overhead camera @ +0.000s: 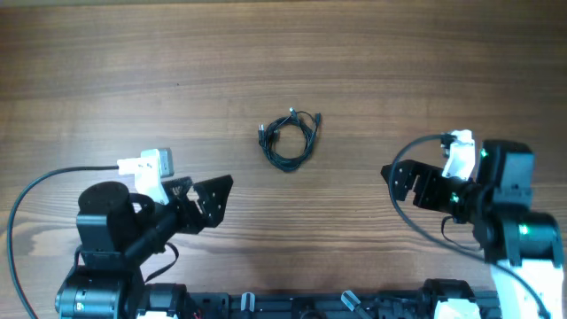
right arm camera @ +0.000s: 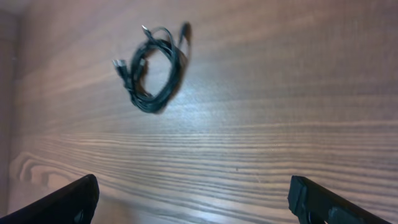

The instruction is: Untangle cables

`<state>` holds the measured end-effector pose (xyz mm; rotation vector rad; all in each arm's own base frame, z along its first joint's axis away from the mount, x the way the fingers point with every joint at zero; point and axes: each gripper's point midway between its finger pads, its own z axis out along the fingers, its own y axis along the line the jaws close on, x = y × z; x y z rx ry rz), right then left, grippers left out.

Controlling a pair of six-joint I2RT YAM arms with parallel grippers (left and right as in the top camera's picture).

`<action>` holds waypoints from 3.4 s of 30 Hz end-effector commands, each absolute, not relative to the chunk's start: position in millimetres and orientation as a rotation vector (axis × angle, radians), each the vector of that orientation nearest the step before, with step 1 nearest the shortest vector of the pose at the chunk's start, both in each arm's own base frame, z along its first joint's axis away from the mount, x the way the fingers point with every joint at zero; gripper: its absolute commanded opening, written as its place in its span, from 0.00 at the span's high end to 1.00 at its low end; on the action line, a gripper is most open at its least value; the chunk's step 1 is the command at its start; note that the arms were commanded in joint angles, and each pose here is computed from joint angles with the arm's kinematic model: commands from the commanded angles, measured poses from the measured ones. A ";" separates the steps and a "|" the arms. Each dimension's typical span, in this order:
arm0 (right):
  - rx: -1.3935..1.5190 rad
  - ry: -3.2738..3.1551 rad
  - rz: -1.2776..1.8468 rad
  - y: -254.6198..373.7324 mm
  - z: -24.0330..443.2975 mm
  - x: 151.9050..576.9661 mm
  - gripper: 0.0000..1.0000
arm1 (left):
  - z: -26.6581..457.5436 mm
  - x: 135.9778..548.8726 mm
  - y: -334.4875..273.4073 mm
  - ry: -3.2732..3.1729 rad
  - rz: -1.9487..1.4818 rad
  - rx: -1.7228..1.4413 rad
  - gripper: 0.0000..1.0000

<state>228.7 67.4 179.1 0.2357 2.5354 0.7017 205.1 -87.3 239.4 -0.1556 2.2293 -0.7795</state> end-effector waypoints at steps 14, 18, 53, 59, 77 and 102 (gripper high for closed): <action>-0.165 2.889 1.014 133.4 109.5 217.7 0.00 | 215.5 194.0 -65.7 2.382 -0.619 -0.274 0.00; -0.183 2.723 0.986 161.2 119.1 258.1 0.00 | 196.8 209.8 -67.7 2.477 -0.603 -0.246 0.08; -0.235 2.862 0.348 157.2 66.8 254.6 0.00 | 41.0 344.3 -162.4 2.601 -0.363 -0.459 0.37; -0.236 2.896 0.333 154.0 64.3 247.4 0.00 | 26.2 353.9 -166.2 2.565 -0.391 -0.616 0.40; -0.232 2.896 0.333 154.0 64.3 247.5 0.00 | 11.4 355.5 -184.3 2.561 -0.397 -0.580 0.89; -0.515 2.547 0.647 212.0 102.8 290.3 0.00 | 194.3 335.9 -147.2 2.203 -0.380 -0.249 0.73</action>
